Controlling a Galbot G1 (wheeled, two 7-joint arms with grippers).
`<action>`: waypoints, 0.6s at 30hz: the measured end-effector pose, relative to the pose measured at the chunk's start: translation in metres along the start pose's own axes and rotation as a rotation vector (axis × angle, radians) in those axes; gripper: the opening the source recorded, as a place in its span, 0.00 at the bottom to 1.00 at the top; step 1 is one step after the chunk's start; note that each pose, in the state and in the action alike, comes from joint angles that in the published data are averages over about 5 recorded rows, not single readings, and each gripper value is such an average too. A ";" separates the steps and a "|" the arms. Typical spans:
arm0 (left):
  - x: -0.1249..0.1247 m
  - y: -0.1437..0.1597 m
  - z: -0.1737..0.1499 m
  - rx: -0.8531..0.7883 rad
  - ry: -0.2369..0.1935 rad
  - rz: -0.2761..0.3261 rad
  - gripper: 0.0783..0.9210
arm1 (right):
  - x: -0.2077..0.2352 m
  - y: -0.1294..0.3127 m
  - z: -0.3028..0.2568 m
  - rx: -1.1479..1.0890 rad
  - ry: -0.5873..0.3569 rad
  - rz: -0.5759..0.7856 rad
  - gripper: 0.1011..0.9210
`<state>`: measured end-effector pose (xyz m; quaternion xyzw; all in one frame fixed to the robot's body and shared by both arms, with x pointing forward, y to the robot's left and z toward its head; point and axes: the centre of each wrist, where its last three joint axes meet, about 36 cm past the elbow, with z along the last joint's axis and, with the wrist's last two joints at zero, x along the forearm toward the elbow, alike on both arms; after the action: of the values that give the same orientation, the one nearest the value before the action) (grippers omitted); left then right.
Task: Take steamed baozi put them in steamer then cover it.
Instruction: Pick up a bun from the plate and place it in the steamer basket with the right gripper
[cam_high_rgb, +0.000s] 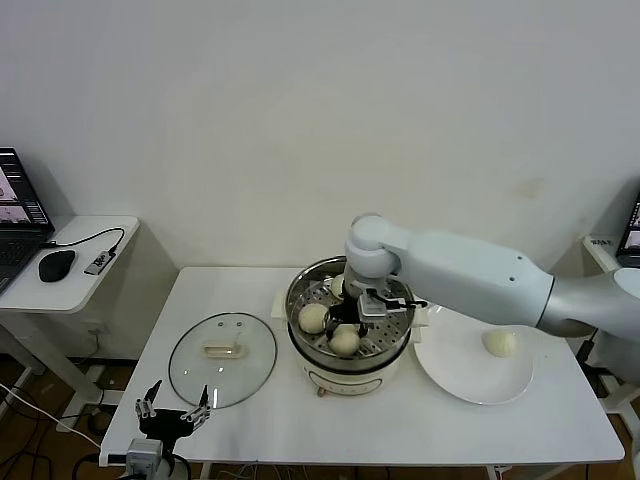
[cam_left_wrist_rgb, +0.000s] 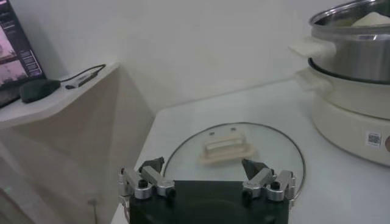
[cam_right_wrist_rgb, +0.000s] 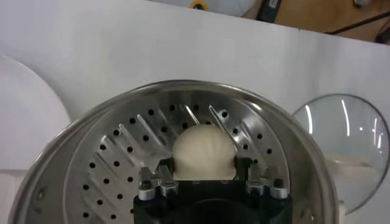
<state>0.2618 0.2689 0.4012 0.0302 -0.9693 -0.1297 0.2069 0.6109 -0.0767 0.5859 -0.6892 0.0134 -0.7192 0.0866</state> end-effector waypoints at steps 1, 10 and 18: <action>0.000 0.000 0.000 0.000 0.000 0.000 0.88 | 0.000 0.000 -0.001 -0.001 0.001 0.002 0.63; -0.001 0.001 0.000 -0.002 0.001 0.000 0.88 | 0.017 0.005 -0.008 -0.031 0.034 0.025 0.85; 0.000 0.001 -0.002 -0.005 -0.006 0.004 0.88 | 0.065 0.030 -0.005 -0.144 0.097 0.041 0.88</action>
<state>0.2632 0.2697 0.4035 0.0271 -0.9695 -0.1320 0.2046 0.6068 -0.1162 0.6453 -0.6574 0.0835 -0.7472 0.0508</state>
